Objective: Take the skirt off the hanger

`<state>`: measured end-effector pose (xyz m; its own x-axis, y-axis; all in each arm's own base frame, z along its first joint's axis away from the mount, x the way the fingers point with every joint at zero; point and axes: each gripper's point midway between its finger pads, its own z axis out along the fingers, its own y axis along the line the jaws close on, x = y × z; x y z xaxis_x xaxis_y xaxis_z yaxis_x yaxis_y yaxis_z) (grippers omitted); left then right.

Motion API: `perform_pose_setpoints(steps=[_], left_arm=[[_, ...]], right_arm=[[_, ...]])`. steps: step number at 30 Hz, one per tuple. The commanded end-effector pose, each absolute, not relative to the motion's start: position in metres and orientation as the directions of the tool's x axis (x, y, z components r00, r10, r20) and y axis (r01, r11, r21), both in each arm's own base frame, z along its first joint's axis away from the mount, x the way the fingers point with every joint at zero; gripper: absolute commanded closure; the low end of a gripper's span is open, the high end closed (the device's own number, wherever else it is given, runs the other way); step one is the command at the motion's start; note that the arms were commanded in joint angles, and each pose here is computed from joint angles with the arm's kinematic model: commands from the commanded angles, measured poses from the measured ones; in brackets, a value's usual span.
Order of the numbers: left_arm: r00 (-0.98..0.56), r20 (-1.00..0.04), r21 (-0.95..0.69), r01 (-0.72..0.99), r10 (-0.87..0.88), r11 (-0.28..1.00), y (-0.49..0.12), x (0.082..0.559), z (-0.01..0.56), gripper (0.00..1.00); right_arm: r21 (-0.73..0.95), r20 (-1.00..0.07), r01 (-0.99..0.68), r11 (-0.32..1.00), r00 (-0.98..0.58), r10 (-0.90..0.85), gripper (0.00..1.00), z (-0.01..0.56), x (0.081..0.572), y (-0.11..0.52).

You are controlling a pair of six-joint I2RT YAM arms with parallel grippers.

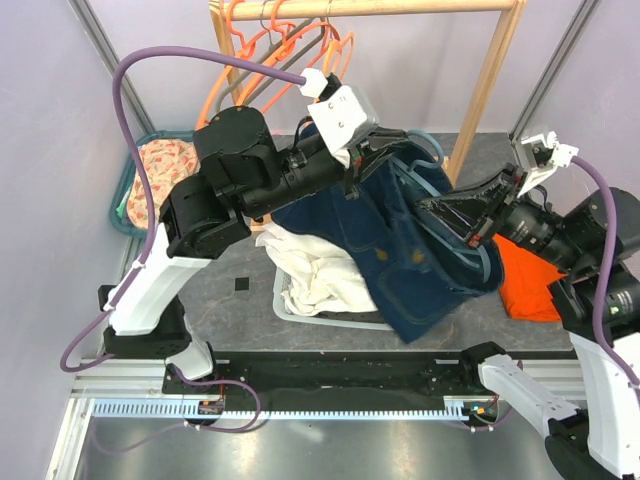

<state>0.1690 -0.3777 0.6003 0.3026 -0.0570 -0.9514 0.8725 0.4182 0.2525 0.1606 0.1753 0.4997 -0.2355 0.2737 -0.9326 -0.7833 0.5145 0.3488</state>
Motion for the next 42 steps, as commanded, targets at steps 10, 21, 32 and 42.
perform_pose_setpoints(steps=[10,21,32,42], left_arm=[[0.411,-0.905,0.305,0.806,-0.109,0.507,-0.363,0.16,0.637,0.98],[0.528,-0.847,0.25,0.292,0.062,0.923,-0.232,0.261,0.669,0.98],[0.487,-0.872,0.281,0.41,0.052,0.868,-0.27,0.252,0.655,0.98],[0.534,-0.843,0.342,0.43,0.07,0.836,-0.286,0.211,0.657,0.98]], right_arm=[[0.258,-0.938,-0.79,0.556,-0.068,0.339,1.0,0.549,0.166,0.166],[0.131,-0.964,-0.763,0.633,0.052,0.262,1.0,0.557,0.075,0.126],[0.126,-0.953,-0.674,0.728,0.122,0.278,1.0,0.563,0.056,0.09],[0.294,-0.949,-0.269,0.917,0.032,0.314,1.0,0.549,0.172,0.057]])
